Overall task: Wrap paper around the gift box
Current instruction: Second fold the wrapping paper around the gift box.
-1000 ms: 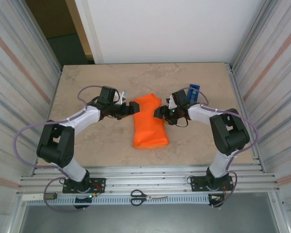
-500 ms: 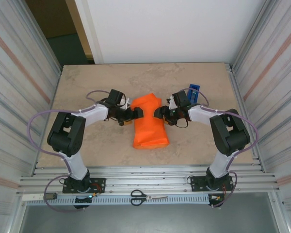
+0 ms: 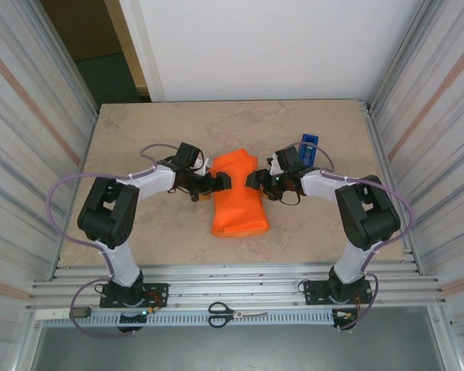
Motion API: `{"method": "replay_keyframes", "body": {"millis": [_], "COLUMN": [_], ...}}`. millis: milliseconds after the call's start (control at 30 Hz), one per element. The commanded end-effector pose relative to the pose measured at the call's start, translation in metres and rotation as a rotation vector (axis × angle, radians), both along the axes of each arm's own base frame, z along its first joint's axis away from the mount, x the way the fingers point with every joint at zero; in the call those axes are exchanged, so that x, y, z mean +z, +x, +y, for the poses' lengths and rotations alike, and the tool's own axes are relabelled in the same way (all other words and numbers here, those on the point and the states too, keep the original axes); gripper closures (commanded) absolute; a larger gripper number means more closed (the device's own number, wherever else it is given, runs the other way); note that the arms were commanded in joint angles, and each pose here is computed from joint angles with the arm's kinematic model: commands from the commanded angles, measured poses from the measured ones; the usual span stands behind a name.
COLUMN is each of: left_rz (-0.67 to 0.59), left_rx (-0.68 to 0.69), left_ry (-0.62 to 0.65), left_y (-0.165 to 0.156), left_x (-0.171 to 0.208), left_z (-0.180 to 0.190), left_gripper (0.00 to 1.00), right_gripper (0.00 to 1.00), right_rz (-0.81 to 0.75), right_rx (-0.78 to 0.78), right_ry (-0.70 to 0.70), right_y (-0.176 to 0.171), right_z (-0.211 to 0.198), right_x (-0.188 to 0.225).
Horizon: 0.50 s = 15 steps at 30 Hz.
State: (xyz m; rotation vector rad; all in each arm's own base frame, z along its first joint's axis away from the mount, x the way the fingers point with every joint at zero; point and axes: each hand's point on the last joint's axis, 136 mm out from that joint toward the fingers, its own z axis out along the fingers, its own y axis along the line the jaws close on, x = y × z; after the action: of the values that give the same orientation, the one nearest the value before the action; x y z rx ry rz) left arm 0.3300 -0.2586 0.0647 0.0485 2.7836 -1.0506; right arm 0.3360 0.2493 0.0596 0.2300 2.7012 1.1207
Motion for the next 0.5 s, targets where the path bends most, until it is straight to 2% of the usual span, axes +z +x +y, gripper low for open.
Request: {"method": "replay_keyframes", "body": {"millis": [0, 200, 467], "left_rz": [-0.048, -0.004, 0.029], "left_rx": [0.01, -0.011, -0.051], "left_ry": [-0.003, 0.039, 0.113], "left_y": [0.005, 0.001, -0.009], "left_x": [0.023, 0.003, -0.022], "left_z": [-0.005, -0.011, -0.003], "left_gripper": [0.01, 0.03, 0.13], "right_gripper": [0.38, 0.38, 0.38], "right_rz": [0.216, 0.22, 0.197], "right_rx": [-0.03, -0.036, -0.037], "right_ry": [-0.142, -0.118, -0.071], "right_y": [-0.047, -0.047, -0.044], "right_z": [-0.024, -0.02, -0.013], "right_x": [-0.051, -0.05, -0.035]}}
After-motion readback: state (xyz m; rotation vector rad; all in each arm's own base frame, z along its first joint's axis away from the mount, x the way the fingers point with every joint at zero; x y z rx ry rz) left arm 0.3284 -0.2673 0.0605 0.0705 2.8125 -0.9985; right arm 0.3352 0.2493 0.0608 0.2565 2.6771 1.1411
